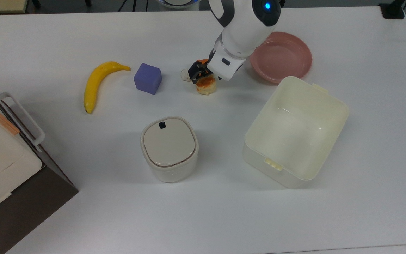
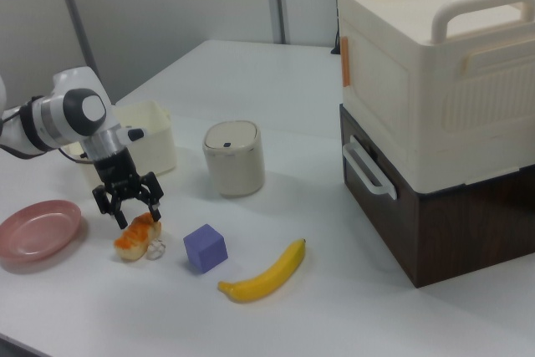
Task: Put the bread on a plate
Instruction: 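Close the gripper on the bread roll and lift it, then carry the bread roll over the pink plate and lower it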
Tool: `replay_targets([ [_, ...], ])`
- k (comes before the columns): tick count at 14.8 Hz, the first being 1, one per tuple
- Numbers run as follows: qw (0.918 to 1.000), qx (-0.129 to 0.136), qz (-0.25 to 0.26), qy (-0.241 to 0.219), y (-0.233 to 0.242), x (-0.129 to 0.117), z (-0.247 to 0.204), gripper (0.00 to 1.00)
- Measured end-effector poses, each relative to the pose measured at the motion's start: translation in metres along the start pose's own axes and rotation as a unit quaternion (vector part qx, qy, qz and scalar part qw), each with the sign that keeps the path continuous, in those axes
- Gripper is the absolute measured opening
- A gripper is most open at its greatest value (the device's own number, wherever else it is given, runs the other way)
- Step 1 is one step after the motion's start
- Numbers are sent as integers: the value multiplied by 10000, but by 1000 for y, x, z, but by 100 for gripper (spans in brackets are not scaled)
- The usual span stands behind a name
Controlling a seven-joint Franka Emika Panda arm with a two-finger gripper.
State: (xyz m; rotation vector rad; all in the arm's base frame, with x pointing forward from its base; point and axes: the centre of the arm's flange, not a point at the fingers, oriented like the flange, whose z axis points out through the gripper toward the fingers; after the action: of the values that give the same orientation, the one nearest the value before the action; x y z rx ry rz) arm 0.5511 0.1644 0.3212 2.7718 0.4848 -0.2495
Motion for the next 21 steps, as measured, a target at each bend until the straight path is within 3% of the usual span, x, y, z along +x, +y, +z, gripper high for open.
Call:
replay_targets([
  [4, 9998, -105, -89, -129, -3, -3, 14, 86],
  [9, 9999, -113, -18, -107, -2, -3, 12, 30],
  [11, 9998, -114, 99, -102, -2, -3, 11, 16],
  [15, 9999, -115, 84, -52, -7, -5, 0, 10],
  [21, 9994, -225, -237, 79, -66, -39, -86, 10],
])
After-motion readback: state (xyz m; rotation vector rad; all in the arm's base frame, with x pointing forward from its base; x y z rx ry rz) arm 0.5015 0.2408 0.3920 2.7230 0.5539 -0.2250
